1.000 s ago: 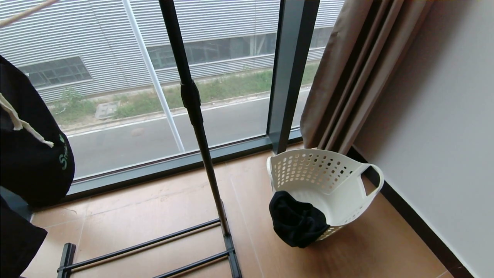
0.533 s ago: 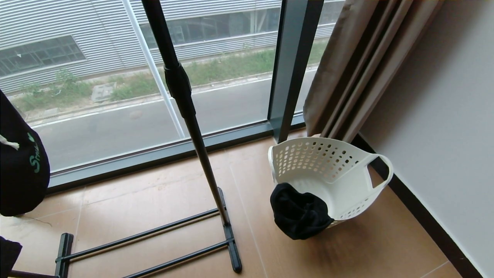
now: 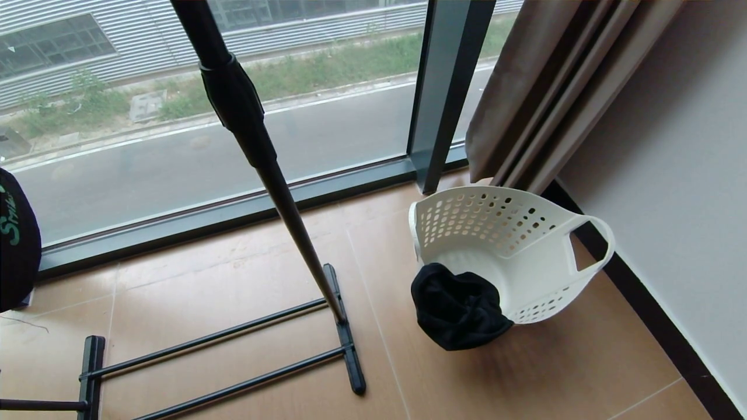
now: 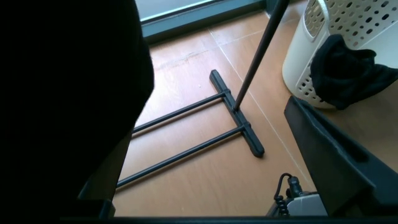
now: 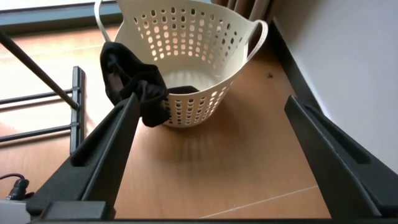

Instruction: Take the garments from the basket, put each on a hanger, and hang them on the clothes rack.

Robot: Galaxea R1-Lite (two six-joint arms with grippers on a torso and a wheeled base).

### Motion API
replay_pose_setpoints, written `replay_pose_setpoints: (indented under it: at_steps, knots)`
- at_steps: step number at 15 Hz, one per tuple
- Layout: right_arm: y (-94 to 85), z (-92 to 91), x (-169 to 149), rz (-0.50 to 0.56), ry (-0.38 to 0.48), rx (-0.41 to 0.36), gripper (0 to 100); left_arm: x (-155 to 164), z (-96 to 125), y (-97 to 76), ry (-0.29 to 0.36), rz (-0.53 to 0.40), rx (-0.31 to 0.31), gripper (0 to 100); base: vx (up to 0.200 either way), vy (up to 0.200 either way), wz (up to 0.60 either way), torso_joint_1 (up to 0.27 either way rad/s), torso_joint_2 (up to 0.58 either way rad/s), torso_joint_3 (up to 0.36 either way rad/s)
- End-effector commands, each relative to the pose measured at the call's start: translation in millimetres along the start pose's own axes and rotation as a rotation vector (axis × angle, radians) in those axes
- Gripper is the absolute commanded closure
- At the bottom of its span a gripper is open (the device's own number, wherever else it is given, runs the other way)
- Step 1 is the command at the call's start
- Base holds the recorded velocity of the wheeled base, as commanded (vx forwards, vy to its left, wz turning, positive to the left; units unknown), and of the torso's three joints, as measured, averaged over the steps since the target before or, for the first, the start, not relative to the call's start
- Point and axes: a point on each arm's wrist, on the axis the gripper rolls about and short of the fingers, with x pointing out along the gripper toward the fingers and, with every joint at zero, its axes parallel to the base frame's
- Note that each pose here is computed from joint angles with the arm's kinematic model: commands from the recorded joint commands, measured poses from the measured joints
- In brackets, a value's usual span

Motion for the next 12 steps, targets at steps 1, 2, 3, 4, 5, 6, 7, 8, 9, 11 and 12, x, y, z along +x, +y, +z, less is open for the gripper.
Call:
replay_pose_setpoints:
  at_steps: [1, 2, 3, 4, 5, 6, 7, 8, 9, 11, 12]
  knots:
    - [0.0, -0.2, 0, 0.000, 0.000, 0.002, 0, 0, 0, 0.0, 0.002, -0.001, 0.000, 0, 0.000, 0.000, 0.00, 0.007, 0.00, -0.198]
    - [0.0, -0.2, 0, 0.000, 0.000, 0.003, 0, 0, 0, 0.0, 0.002, 0.001, 0.000, 0, 0.000, 0.000, 0.00, -0.002, -0.01, -0.198]
    - [0.0, -0.2, 0, -0.001, 0.000, 0.003, 0, 0, 0, 0.0, 0.002, 0.002, 0.000, 0, 0.000, 0.000, 0.00, 0.012, 0.00, -0.203]
    - [0.0, -0.2, 0, -0.001, 0.000, 0.002, 0, 0, 0, 0.0, 0.002, 0.002, 0.000, 0, 0.000, 0.000, 0.00, -0.002, 0.01, -0.124]
    - [-0.1, -0.2, 0, -0.003, 0.000, 0.000, 0, 0, 0, 0.0, 0.002, 0.002, -0.002, 0, 0.000, 0.000, 0.00, 0.002, 0.01, -0.061]
    - [-0.1, -0.4, 0, -0.004, 0.005, -0.001, 0, 0, 0, 0.1, 0.002, 0.005, -0.006, 0, 0.000, 0.000, 0.00, 0.000, 0.00, 0.000]
    - [-0.2, 0.0, 0, -0.006, 0.015, 0.001, 0, 0, 0, 0.1, 0.002, 0.007, -0.006, 0, 0.000, 0.000, 0.00, 0.000, 0.00, 0.000]
    - [-0.5, 2.0, 4, -0.022, 0.066, 0.002, 0, 0, 0, 0.1, 0.002, 0.007, -0.006, 0, 0.000, 0.000, 0.00, 0.000, 0.00, 0.000]
    - [-1.0, 7.4, 9, -0.030, 0.119, 0.005, 0, 0, 0, 0.1, 0.002, 0.007, -0.006, 0, 0.000, 0.000, 0.00, 0.000, 0.00, 0.000]
    - [-2.2, 30.9, 21, -0.013, 0.201, 0.018, 0, 0, 0, 0.1, 0.002, 0.008, -0.006, 0, 0.000, 0.000, 0.00, 0.000, 0.00, 0.000]
    - [-2.5, 39.3, 35, 0.016, 0.283, 0.020, 0, 0, 0, 0.1, 0.002, 0.008, -0.006, 0, 0.000, 0.000, 0.00, 0.000, 0.00, 0.000]
